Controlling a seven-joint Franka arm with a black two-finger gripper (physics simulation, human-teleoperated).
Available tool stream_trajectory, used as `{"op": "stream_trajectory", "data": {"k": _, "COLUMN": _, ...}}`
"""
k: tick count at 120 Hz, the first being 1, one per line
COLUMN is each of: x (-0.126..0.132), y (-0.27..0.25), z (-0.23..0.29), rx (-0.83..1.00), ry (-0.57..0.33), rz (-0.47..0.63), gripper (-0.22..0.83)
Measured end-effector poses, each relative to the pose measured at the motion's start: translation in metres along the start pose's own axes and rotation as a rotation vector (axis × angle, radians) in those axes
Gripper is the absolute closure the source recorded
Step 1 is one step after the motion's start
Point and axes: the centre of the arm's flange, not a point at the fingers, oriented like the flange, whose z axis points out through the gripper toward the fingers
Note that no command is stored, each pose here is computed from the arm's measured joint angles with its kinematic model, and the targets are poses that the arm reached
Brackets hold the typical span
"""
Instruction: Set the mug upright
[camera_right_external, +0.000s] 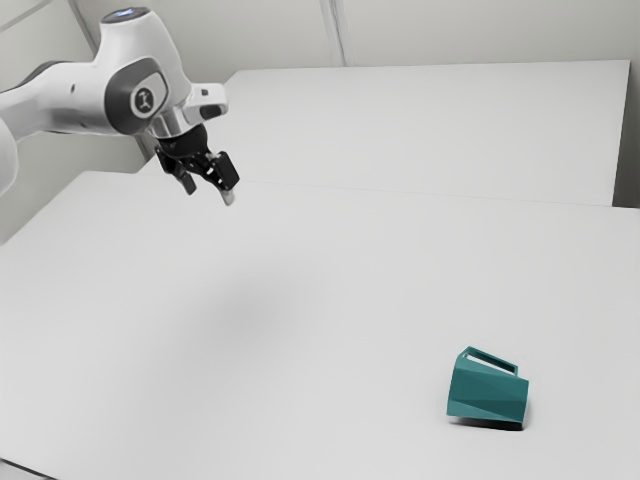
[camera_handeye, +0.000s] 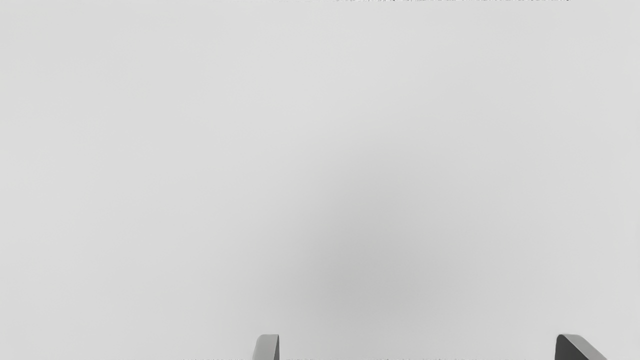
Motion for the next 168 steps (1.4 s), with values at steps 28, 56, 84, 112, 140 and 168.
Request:
{"op": "stream_trajectory", "data": {"k": 28, "x": -0.022, "y": 0.060, "z": -0.028, "rx": -0.096, "ry": 0.069, "rz": 0.056, "gripper": 0.00}}
{"op": "stream_trajectory", "data": {"k": 56, "x": -0.023, "y": 0.152, "z": 0.003, "rx": -0.273, "ry": 0.115, "rz": 0.072, "gripper": 0.00}}
{"op": "stream_trajectory", "data": {"k": 84, "x": -0.033, "y": 0.192, "z": 0.054, "rx": -0.420, "ry": 0.133, "rz": -0.085, "gripper": 0.00}}
{"op": "stream_trajectory", "data": {"k": 112, "x": -0.054, "y": 0.245, "z": 0.082, "rx": -0.524, "ry": 0.157, "rz": -0.181, "gripper": 0.00}}
{"op": "stream_trajectory", "data": {"k": 140, "x": -0.068, "y": 0.283, "z": 0.113, "rx": -0.577, "ry": 0.128, "rz": -0.266, "gripper": 0.00}}
{"op": "stream_trajectory", "data": {"k": 168, "x": -0.072, "y": 0.296, "z": 0.154, "rx": -0.628, "ry": 0.056, "rz": -0.404, "gripper": 0.00}}
